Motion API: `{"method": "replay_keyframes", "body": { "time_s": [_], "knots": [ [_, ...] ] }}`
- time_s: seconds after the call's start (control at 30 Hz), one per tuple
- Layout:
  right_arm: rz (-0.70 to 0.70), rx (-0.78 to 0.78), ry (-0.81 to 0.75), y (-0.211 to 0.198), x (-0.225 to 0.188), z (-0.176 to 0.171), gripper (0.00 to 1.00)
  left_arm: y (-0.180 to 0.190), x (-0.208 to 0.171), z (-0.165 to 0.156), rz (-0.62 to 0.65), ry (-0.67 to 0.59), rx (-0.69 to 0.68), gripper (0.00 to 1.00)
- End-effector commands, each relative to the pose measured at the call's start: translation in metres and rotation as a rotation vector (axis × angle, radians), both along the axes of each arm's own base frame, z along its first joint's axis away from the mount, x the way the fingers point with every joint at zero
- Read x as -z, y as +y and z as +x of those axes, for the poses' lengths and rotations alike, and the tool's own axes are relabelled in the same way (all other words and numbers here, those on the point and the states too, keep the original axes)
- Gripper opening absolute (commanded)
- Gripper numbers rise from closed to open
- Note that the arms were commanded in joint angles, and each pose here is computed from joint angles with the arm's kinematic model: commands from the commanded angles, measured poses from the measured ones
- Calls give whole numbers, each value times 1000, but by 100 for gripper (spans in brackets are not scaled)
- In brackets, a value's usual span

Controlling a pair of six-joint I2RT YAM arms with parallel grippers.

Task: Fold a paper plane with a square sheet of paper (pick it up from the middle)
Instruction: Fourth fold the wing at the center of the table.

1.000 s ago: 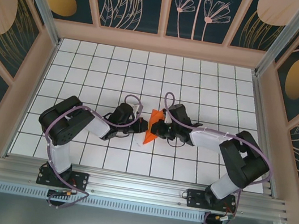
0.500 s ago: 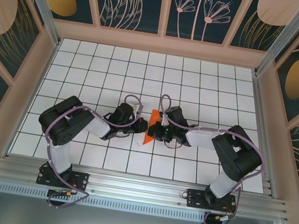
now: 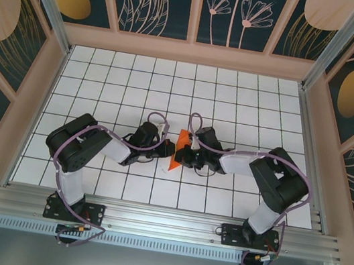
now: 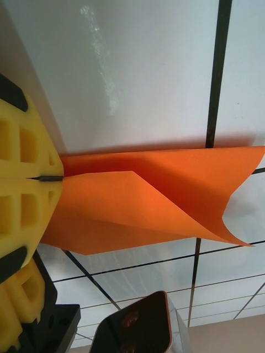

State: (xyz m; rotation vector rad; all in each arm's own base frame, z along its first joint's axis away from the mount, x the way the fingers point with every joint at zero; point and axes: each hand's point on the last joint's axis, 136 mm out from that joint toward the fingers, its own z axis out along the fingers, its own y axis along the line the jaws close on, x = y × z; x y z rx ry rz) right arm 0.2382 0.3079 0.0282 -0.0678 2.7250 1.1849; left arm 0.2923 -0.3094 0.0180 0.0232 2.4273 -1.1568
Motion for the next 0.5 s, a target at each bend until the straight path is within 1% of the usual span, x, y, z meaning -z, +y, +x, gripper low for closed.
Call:
{"method": "replay_keyframes", "body": {
  "time_s": [0.0, 0.1, 0.37, 0.47],
  "knots": [
    [20, 12, -31, -2, -15, -3, 9, 39, 60, -9, 232, 100, -71, 0],
    [42, -2, -33, 2, -19, -7, 9, 37, 59, -7, 226, 99, -75, 0],
    [27, -9, 5, 6, -4, -18, 8, 35, 59, -8, 201, 113, -79, 0],
    [32, -12, 2, 8, -4, -20, 7, 34, 57, -9, 159, 124, -80, 0]
  ]
}}
